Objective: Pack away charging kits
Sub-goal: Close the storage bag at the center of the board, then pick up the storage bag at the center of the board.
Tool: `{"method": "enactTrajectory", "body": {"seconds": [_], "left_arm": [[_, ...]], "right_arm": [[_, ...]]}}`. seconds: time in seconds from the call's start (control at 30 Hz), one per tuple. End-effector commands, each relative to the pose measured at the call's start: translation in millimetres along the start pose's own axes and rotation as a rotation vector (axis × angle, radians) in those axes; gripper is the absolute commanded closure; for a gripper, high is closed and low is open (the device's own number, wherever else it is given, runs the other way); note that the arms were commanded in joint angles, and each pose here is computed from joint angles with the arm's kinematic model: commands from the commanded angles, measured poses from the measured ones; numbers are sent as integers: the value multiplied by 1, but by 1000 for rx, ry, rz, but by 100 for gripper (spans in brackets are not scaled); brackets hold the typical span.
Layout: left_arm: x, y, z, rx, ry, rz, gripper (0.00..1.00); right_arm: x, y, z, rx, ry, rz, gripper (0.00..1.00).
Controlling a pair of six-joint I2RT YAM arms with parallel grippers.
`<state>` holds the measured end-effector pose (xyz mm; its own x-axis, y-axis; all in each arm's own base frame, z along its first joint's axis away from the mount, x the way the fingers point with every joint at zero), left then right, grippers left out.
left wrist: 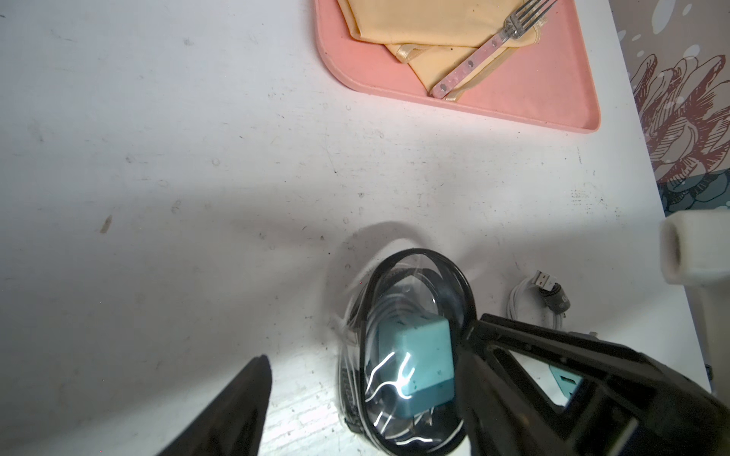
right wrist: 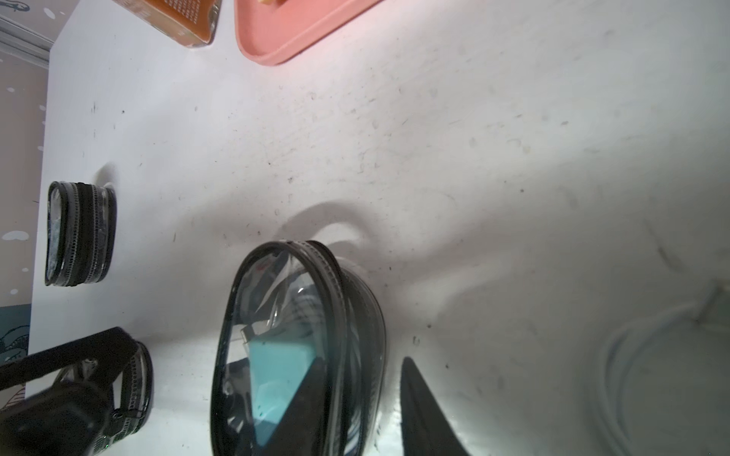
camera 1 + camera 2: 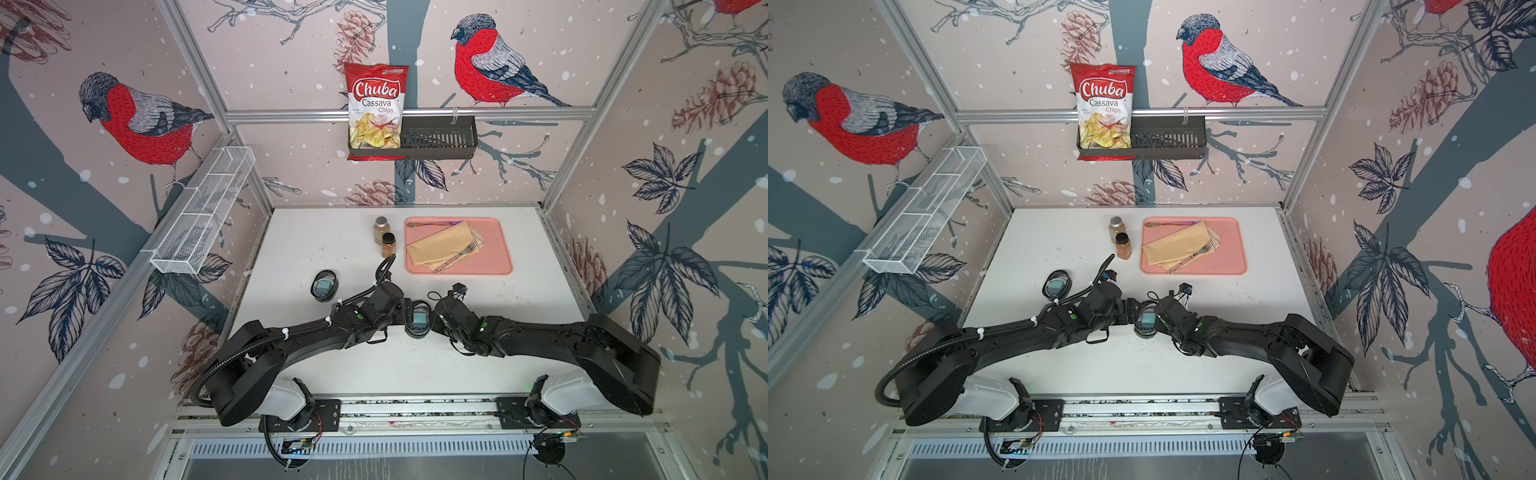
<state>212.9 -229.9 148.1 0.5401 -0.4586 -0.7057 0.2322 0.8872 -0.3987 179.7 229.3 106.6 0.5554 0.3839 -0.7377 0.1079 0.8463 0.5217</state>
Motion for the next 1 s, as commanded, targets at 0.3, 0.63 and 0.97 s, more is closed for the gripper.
{"method": "enactTrajectory", "body": {"seconds": [0.3,0.63,0.97], "left_arm": [[7,-1,-5,-4,30,-38,23],[14,8,-12,-14,64,-36,24],[21,8,-13,-25,92,-69,25]], "right_arm": [[10,1,-22,-3,33,-11,82],[23,-6,-31,-6,64,-25,89],[27,-18,-34,-1,77,-34,100]]}}
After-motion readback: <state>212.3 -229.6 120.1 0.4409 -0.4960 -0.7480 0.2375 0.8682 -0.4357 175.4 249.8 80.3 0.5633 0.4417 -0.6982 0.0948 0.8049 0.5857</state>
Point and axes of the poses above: each gripper's point midway between its finger pads, its own x axis out along the fingers, its own y axis along the line the jaws close on, z = x × y, the point moved 9 cm from there along -x, back along the fingers, and after that the axes turned 5 degrees about x, right-handed, at the moved point
